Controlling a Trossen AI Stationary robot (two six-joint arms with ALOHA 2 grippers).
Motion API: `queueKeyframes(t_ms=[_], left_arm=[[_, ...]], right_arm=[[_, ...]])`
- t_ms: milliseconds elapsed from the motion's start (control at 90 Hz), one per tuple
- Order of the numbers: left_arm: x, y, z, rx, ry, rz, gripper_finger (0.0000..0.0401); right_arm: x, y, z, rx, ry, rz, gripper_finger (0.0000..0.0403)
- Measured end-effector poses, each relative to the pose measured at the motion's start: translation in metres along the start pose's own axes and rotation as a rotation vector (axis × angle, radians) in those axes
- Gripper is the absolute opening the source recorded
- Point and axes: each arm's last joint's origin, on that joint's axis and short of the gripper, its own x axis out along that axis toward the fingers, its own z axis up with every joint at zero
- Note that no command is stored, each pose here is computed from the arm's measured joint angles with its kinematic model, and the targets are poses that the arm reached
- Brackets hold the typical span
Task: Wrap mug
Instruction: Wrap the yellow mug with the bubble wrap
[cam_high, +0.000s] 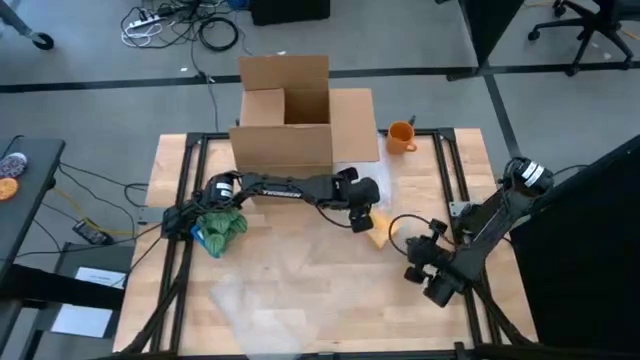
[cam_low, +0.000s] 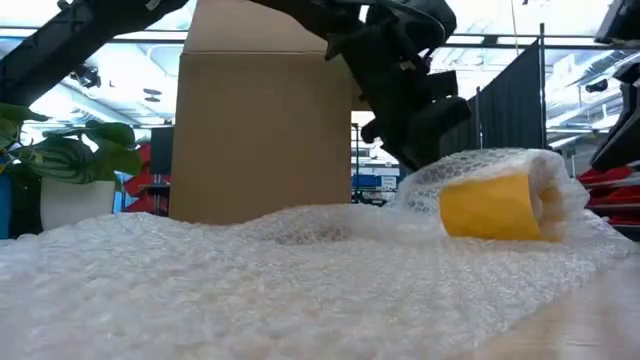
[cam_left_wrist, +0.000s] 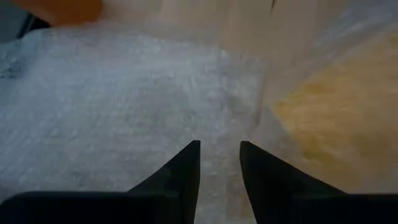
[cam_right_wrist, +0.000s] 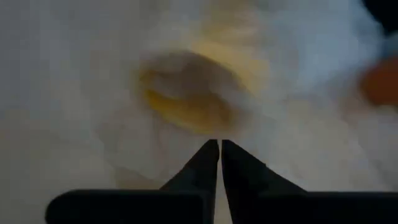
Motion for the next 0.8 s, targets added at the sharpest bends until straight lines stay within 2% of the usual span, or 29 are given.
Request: queueKeyframes(t_ms=[89, 189, 389, 478, 589, 678, 800], left_arm=[[-0.01, -0.007, 0.001, 0.036, 0.0, -0.002, 0.0099], [-0.037, -0.023, 0.007, 0.069, -0.045, 0.024, 0.0099], [-0.077, -0.058, 0.006, 0.172, -0.085, 0.111, 0.0099], [-0.083, -0.07, 0.0, 0.196, -0.066, 0.113, 0.0099], [-0.079, -0.077, -0.01, 0.194, -0.033, 0.123, 0.0099], [-0.072, -0.077, -0.018, 0.176, -0.004, 0.128, 0.0099], [-0.064, -0.078, -0.027, 0.15, 0.017, 0.135, 0.0099]], right_arm=[[0.0, -0.006, -0.001, 0.026, -0.003, -0.05, 0.0004], [0.002, -0.008, -0.004, 0.018, -0.057, -0.061, 0.0021], [0.019, -0.017, -0.019, -0.007, -0.132, -0.119, 0.0093], [0.026, -0.016, -0.023, -0.005, -0.141, -0.107, 0.0126], [0.032, -0.008, -0.027, -0.061, -0.14, -0.047, 0.0156], [0.033, -0.002, -0.026, -0.079, -0.145, -0.008, 0.0165], [0.032, -0.002, -0.024, -0.097, -0.122, -0.01, 0.0166]])
